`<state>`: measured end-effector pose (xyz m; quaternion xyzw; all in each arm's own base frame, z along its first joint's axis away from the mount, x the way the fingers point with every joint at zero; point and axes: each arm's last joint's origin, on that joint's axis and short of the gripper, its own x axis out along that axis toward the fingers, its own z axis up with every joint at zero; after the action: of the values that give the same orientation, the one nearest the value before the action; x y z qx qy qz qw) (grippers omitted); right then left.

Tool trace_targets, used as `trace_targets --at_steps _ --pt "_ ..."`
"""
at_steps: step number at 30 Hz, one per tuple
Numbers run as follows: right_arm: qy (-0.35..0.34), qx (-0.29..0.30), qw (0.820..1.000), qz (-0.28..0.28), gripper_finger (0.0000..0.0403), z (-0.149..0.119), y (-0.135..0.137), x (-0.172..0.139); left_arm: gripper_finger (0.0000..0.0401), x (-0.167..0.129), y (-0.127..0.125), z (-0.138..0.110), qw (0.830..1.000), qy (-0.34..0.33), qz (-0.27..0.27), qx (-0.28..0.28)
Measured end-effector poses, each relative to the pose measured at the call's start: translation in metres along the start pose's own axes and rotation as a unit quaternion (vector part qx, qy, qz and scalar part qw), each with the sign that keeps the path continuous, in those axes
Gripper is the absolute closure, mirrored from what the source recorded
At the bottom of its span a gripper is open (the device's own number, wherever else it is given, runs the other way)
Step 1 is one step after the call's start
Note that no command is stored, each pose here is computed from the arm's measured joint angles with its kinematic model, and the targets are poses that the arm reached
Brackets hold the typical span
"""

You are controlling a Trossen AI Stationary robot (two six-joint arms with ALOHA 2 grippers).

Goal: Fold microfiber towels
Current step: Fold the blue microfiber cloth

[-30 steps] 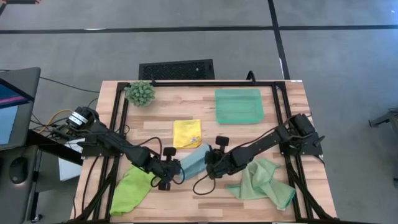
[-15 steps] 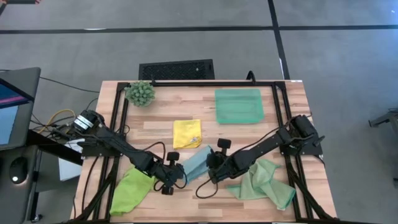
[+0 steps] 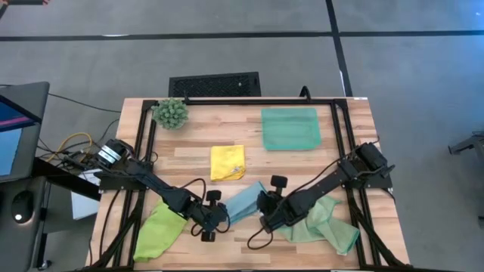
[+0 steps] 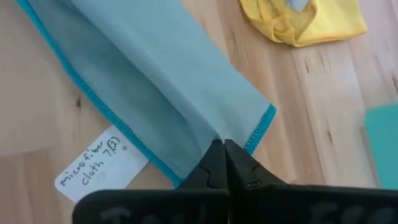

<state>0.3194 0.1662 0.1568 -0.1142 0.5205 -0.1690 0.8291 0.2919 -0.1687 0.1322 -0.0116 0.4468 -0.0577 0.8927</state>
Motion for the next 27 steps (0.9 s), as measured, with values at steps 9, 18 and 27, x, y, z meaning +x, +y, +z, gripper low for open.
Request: trace_targets --at_steps 9,18,27 --pt "0.034 -0.009 0.999 0.038 0.0372 -0.003 0.002 0.0 0.0401 0.001 0.001 0.003 1.0 -0.003 -0.018 -0.005" --pt "0.027 -0.016 0.998 0.048 0.0264 -0.002 -0.015 -0.027 0.0314 -0.005 -0.001 0.01 0.997 0.01 -0.071 0.01" --pt "-0.101 0.064 0.986 0.118 0.0253 0.017 -0.01 -0.034 0.0257 -0.047 0.01 0.034 0.997 -0.072 -0.011 0.031"
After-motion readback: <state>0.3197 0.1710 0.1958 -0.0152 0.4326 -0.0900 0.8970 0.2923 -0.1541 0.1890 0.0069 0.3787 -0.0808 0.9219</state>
